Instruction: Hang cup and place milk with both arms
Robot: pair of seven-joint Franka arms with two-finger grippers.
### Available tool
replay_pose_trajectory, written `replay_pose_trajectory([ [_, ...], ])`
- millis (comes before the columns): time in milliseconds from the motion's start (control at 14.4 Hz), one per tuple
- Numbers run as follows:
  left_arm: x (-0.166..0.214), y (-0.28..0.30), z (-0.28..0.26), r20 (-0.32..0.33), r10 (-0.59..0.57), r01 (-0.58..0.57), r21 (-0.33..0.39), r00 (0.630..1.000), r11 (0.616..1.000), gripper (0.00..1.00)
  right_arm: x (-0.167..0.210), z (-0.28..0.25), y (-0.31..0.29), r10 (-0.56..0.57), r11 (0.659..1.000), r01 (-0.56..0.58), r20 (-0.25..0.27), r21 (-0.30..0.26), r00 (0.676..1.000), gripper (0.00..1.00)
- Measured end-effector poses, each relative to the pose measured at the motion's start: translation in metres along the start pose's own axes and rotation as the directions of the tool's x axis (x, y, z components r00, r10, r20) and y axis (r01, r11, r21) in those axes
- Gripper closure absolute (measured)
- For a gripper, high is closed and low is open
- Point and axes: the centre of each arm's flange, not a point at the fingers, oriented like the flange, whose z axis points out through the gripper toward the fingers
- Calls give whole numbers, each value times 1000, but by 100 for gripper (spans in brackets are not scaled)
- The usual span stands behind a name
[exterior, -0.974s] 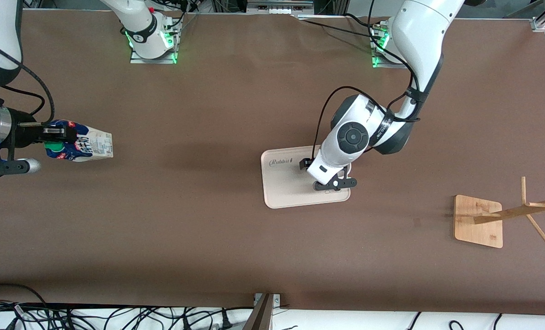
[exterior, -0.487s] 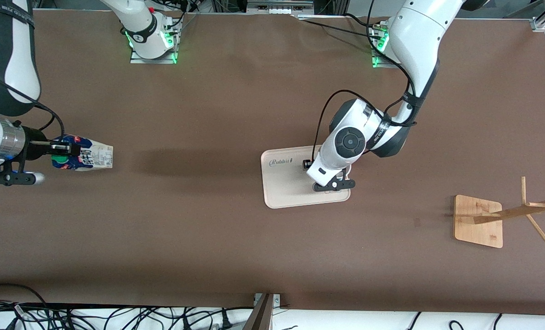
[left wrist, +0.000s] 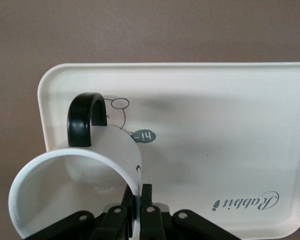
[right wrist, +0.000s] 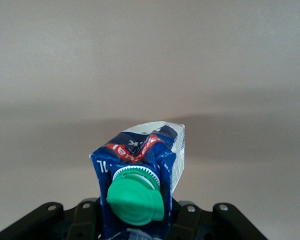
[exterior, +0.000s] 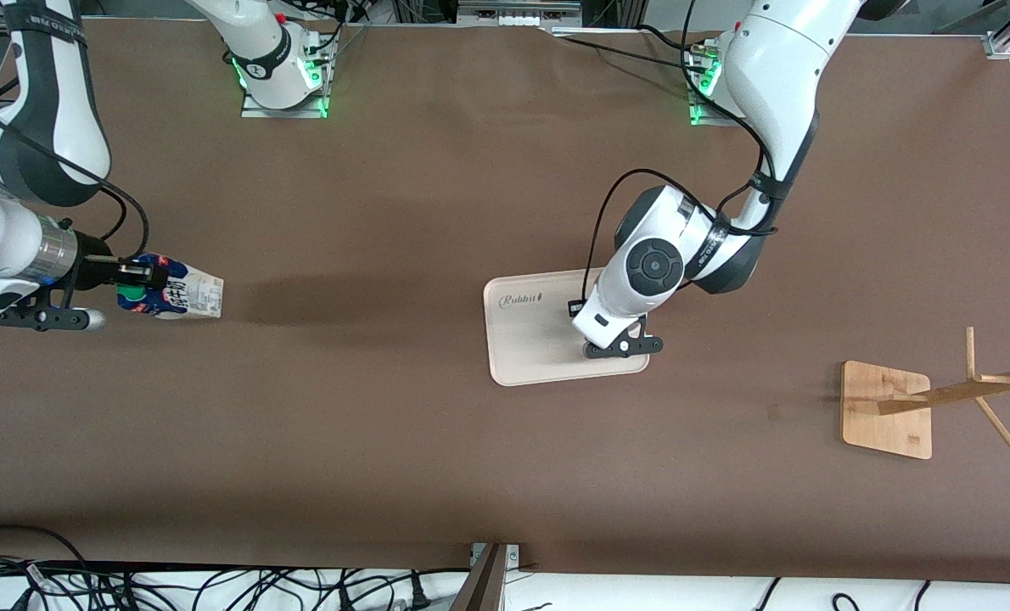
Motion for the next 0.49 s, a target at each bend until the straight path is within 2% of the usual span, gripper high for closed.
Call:
replay_pose_trajectory([
  [278, 8, -7, -9, -9, -2, 3, 5, 1000, 1000, 93, -11, 38, 5, 9, 1000, -9, -25, -1, 1000, 69],
  [487, 28, -30, -60, -16, 5, -5, 34, 1000, 999, 93, -17, 47, 5, 9, 1000, -9, -31, 0, 999, 69],
])
